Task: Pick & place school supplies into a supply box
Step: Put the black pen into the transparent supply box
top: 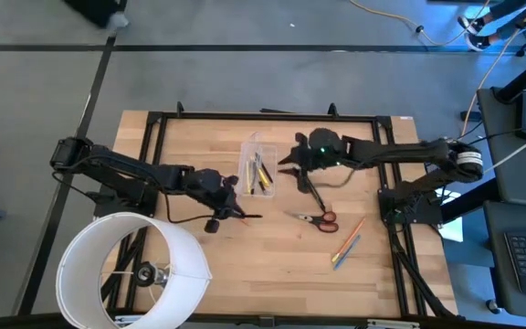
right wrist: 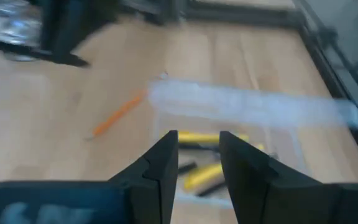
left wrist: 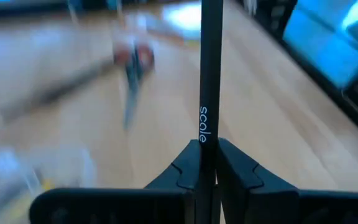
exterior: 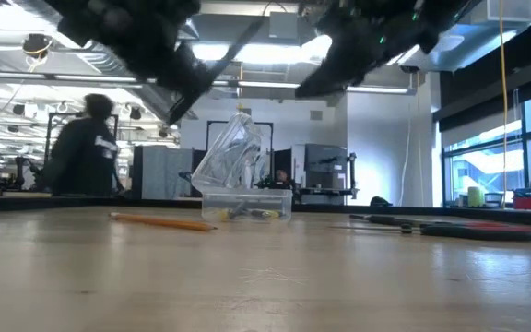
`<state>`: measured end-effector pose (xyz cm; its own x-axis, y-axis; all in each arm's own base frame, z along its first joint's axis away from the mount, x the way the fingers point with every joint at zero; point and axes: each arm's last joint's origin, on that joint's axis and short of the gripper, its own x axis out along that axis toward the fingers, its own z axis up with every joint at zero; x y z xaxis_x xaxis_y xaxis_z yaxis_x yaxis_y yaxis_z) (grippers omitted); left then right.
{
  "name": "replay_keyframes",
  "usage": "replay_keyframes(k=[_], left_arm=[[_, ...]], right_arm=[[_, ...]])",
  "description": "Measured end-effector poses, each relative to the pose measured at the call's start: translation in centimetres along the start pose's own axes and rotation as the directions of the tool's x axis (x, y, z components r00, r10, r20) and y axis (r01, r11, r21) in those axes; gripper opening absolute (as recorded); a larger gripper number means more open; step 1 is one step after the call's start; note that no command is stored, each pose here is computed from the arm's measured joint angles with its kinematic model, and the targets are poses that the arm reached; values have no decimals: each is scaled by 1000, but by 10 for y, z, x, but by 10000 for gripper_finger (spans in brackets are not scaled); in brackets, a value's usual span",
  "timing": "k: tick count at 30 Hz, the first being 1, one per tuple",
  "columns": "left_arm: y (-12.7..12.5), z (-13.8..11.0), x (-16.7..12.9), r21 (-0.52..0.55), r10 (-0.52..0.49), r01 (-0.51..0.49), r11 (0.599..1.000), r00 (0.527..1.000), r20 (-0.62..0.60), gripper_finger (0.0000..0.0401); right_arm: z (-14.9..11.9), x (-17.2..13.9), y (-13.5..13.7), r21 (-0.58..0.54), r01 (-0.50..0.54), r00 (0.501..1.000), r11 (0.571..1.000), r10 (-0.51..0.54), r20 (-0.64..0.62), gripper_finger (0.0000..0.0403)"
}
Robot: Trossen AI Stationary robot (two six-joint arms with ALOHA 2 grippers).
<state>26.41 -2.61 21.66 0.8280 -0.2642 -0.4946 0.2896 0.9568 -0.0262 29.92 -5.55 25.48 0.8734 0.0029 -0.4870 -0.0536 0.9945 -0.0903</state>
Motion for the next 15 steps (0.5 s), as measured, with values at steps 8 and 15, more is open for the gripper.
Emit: replay_keyframes(k=[8,15], left_arm=[[7,19,-3,152,213,-242,958,960,184,24],[9,30,-6,191,269,-332,924,917,295,25]], right_arm=[[18,-3,36,-97,-90,989,991,101,112,122],[29,5,56,-148,-120,962,982,152,227,122]])
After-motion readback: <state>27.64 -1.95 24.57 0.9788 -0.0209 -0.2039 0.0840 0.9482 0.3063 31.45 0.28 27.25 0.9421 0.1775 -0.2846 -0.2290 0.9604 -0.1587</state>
